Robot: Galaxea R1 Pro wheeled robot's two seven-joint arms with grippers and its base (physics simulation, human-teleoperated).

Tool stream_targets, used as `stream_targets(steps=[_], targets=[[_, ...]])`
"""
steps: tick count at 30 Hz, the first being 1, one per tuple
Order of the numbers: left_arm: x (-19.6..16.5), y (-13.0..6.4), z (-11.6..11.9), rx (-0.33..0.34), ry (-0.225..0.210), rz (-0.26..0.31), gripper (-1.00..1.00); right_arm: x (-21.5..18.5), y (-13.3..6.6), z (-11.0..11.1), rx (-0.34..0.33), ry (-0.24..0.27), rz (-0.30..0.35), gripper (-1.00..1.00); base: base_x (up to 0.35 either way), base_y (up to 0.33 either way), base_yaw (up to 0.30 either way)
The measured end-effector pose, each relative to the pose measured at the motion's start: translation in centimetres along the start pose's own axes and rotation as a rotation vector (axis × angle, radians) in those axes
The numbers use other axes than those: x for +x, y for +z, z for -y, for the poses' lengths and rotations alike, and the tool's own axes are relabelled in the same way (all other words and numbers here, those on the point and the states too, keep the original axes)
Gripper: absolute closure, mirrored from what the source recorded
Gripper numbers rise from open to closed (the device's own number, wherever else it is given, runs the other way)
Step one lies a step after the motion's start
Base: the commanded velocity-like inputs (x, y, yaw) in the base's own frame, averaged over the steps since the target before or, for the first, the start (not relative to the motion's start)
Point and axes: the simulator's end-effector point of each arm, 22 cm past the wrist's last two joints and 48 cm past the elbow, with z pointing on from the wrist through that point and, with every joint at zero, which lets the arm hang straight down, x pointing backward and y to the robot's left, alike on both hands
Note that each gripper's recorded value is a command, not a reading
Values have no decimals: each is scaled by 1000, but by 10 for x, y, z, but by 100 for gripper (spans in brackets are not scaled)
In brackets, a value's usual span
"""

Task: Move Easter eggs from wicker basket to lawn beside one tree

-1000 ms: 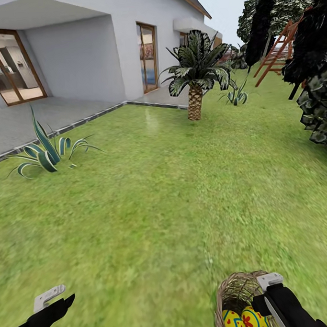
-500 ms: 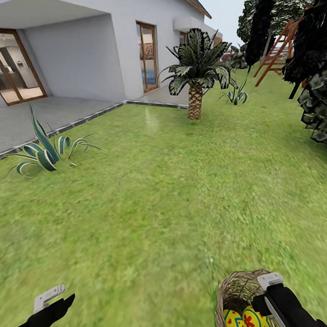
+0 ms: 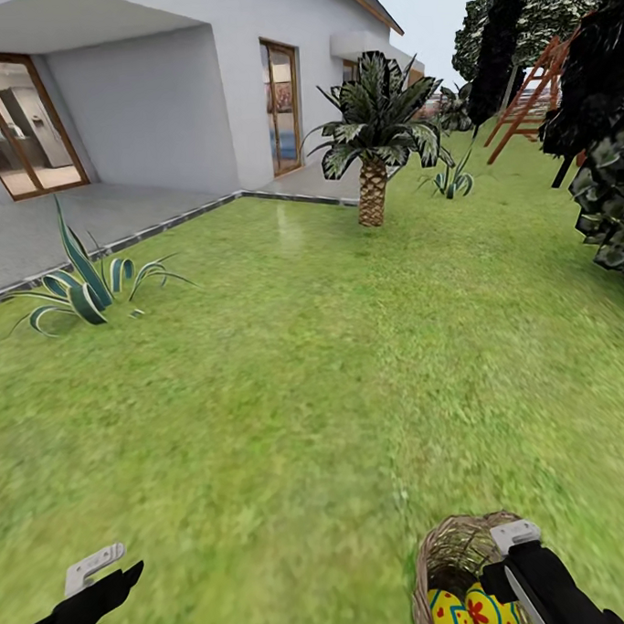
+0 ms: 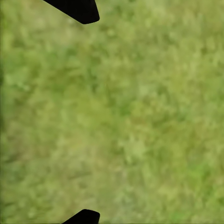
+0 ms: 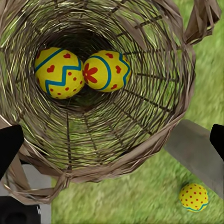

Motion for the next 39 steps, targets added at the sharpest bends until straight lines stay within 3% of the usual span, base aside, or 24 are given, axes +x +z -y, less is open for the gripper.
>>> stream_targets(steps=[39], targets=[[43,54,-4,8,-2,-3,-100,12,63,-19,0,-1,0,-100,16,7,0]])
